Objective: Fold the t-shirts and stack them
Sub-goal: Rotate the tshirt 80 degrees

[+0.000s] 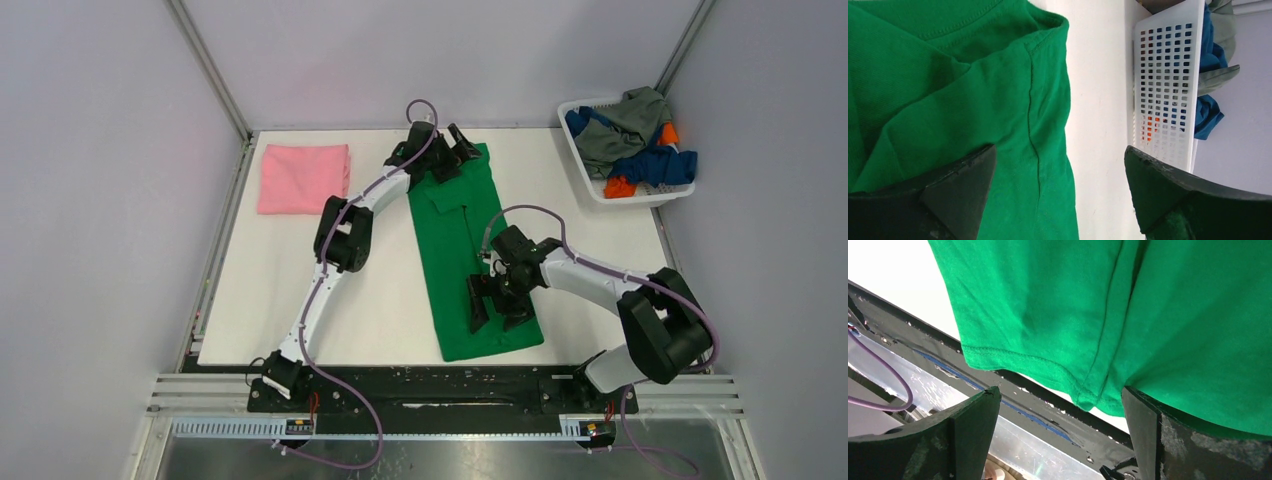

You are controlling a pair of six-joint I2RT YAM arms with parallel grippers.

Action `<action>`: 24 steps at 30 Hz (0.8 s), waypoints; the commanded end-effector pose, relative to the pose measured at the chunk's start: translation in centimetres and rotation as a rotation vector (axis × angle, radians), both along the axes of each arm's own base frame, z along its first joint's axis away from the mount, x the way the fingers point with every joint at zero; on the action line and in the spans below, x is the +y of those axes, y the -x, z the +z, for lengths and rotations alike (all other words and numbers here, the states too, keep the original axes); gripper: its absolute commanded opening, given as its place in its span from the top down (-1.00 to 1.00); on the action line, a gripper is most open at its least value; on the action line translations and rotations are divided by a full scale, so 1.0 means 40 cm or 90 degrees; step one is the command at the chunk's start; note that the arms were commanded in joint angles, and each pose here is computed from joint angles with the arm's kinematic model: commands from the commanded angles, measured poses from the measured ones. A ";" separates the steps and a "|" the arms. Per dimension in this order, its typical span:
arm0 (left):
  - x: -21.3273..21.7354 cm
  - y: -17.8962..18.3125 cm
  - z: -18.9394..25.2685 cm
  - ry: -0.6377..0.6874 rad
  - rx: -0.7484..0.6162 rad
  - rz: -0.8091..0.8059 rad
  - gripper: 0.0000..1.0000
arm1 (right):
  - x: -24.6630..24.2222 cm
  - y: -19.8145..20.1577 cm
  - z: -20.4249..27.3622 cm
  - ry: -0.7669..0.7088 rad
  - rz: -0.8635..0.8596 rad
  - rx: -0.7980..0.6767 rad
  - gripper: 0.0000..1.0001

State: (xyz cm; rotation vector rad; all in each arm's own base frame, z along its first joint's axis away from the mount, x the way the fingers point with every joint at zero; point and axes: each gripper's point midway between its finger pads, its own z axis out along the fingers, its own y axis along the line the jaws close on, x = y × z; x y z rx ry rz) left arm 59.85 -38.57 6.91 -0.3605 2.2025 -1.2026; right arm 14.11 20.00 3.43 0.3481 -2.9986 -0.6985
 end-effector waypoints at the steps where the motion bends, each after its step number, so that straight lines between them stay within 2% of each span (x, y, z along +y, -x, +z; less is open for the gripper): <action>1: 0.023 -0.059 0.109 0.001 -0.095 0.041 -0.98 | 0.001 0.002 0.053 -0.024 0.018 -0.023 -0.99; 7: 0.206 -0.090 0.158 -0.162 -0.125 0.084 -0.98 | -0.024 -0.003 0.044 0.010 -0.005 -0.040 -0.99; 10: 0.314 -0.101 0.177 -0.217 -0.128 0.094 -0.98 | -0.029 -0.015 0.051 0.019 -0.017 -0.059 -0.99; 14: 0.408 -0.127 0.253 -0.194 -0.140 0.102 -0.98 | -0.049 -0.046 0.055 0.053 -0.050 -0.102 -0.99; 17: 0.454 -0.124 0.313 -0.220 -0.149 0.123 -0.98 | -0.071 -0.088 0.075 0.085 -0.082 -0.152 -0.99; 20: 0.424 -0.054 0.368 -0.196 -0.149 0.068 -0.98 | -0.101 -0.120 0.096 0.098 -0.148 -0.172 -0.99; 22: 0.383 0.037 0.409 -0.183 -0.149 0.011 -0.98 | -0.136 -0.135 0.097 0.098 -0.206 -0.164 -0.99; 24: 0.343 0.169 0.384 -0.221 -0.133 -0.043 -0.98 | -0.179 -0.149 0.099 0.085 -0.275 -0.158 -0.99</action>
